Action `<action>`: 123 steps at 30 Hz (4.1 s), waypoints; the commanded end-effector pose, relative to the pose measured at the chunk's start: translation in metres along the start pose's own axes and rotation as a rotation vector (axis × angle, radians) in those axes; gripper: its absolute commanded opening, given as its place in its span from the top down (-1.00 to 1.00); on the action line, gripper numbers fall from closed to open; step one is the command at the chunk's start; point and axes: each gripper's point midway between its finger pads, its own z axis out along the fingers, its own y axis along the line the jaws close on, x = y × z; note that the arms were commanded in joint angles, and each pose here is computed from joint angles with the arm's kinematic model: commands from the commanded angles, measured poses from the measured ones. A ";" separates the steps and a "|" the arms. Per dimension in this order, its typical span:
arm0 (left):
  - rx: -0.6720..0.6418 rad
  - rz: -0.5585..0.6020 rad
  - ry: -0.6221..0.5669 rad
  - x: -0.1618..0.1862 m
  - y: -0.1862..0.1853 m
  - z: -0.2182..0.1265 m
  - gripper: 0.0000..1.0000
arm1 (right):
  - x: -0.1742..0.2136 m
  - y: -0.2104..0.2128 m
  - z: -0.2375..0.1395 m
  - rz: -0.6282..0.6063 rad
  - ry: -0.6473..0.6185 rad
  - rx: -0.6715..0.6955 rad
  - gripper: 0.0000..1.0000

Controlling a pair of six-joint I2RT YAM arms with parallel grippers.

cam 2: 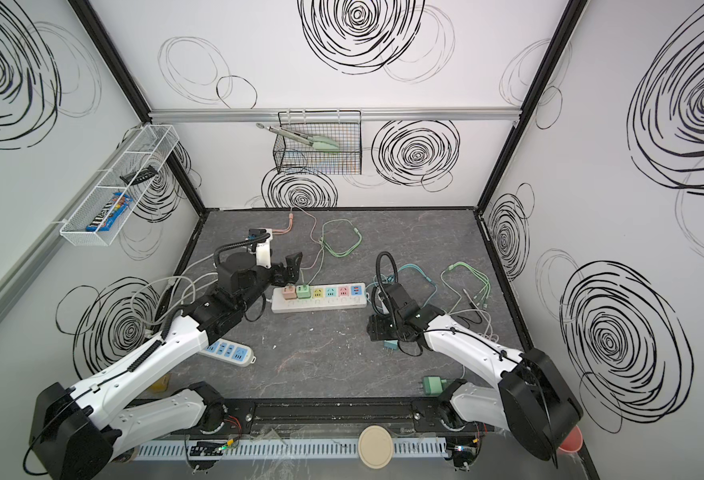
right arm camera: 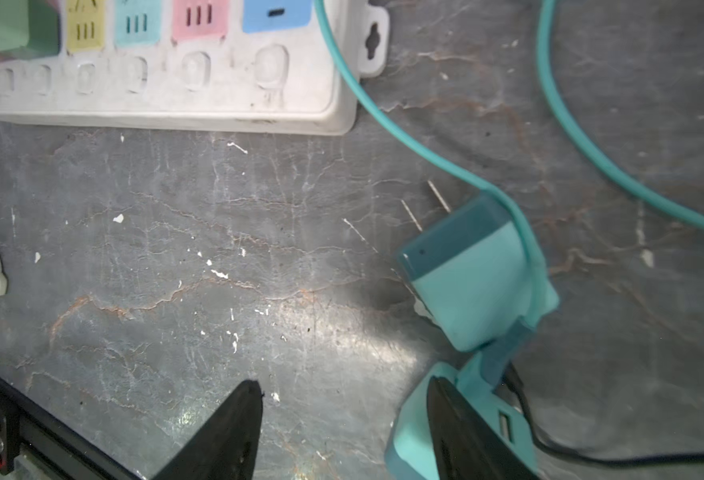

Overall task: Insert the plug
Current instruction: 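Lower the right gripper onto a teal charger block while the left draws back, then grasp the teal charger block with the right gripper and lift it, then carry the teal block toward the left gripper while the left reaches to meet it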

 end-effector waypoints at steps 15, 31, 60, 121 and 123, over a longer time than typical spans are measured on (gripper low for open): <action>-0.013 0.016 0.050 0.007 0.001 0.012 -0.92 | -0.013 -0.058 0.013 0.105 -0.009 0.180 -0.56; -0.027 0.028 0.076 0.011 0.003 0.014 -0.92 | -0.047 -0.059 0.019 0.124 -0.074 0.237 -0.83; -0.046 0.013 0.065 0.013 0.009 0.011 -0.92 | 0.046 -0.086 -0.017 0.306 0.032 0.373 -0.57; 0.882 0.224 0.556 0.044 -0.183 -0.043 -0.59 | -0.086 0.110 -0.159 -0.948 -0.936 0.048 0.24; 0.746 0.230 0.543 0.043 -0.158 -0.029 -0.65 | -0.091 0.103 -0.162 -0.907 -0.951 0.090 0.23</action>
